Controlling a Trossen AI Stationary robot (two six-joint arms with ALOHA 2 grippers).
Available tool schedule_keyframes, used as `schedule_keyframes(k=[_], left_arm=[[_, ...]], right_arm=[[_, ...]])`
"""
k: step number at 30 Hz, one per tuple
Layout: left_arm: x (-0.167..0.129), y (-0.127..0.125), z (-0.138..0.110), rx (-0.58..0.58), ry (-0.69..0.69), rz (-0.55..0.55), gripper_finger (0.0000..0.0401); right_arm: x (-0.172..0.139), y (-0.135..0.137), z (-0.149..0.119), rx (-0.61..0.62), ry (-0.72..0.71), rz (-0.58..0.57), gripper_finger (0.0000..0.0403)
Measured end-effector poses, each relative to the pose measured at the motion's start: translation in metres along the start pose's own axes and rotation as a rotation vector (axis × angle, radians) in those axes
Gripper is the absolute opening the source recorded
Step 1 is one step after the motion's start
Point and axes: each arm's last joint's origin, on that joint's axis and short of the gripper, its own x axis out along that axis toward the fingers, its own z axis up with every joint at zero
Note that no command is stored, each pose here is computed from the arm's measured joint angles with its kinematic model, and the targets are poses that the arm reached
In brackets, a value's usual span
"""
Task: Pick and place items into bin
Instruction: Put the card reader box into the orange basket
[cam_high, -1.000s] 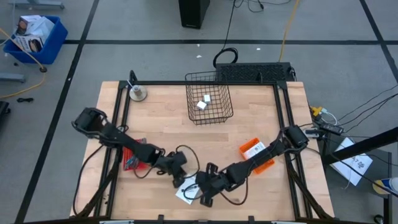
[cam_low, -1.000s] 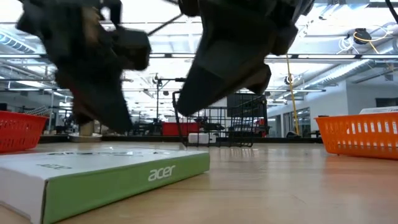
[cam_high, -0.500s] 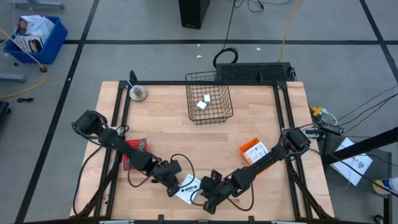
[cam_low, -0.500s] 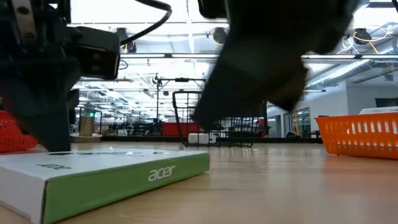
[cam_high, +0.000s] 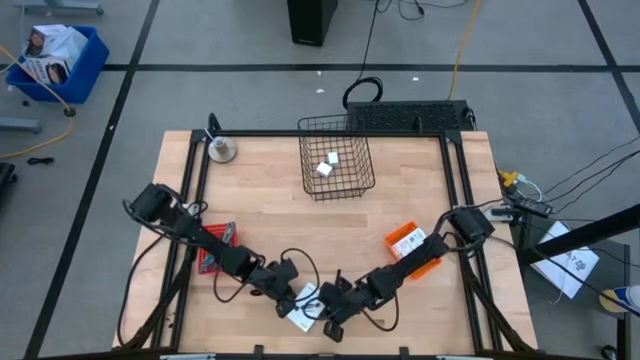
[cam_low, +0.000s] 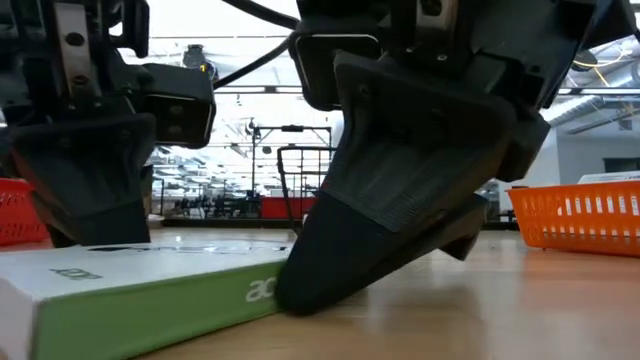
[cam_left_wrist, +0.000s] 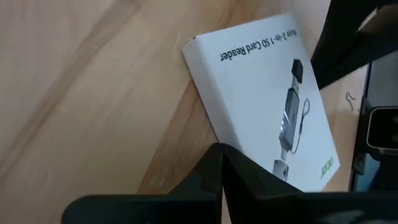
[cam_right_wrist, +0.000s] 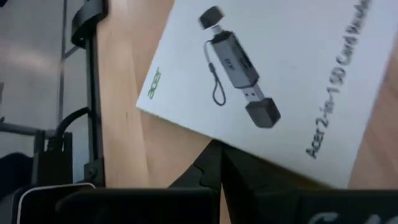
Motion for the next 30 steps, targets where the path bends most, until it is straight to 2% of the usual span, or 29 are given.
schedule_keyframes(k=[6, 13, 20, 27, 30], left_arm=[[0.0, 0.002, 0.003, 0.001, -0.034, 0.018, 0.0021], [0.0, 0.003, 0.004, 0.03, -0.068, 0.047, 0.0005], [0.001, 0.003, 0.004, 0.053, -0.089, 0.056, 0.0027], [0.001, 0.003, 0.006, 0.053, -0.123, 0.058, 0.0005], [0.001, 0.003, 0.006, 0.056, -0.132, 0.061, 0.0012]], right_arm=[[0.002, 0.001, 0.005, -0.062, -0.054, 0.032, 0.0], [0.001, 0.005, 0.003, -0.089, -0.112, -0.003, 0.0], [-0.01, 0.014, 0.008, -0.126, -0.181, -0.01, 0.0], [-0.01, 0.014, 0.01, -0.145, -0.219, -0.041, 0.0], [-0.011, 0.014, 0.011, -0.15, -0.232, -0.047, 0.0]])
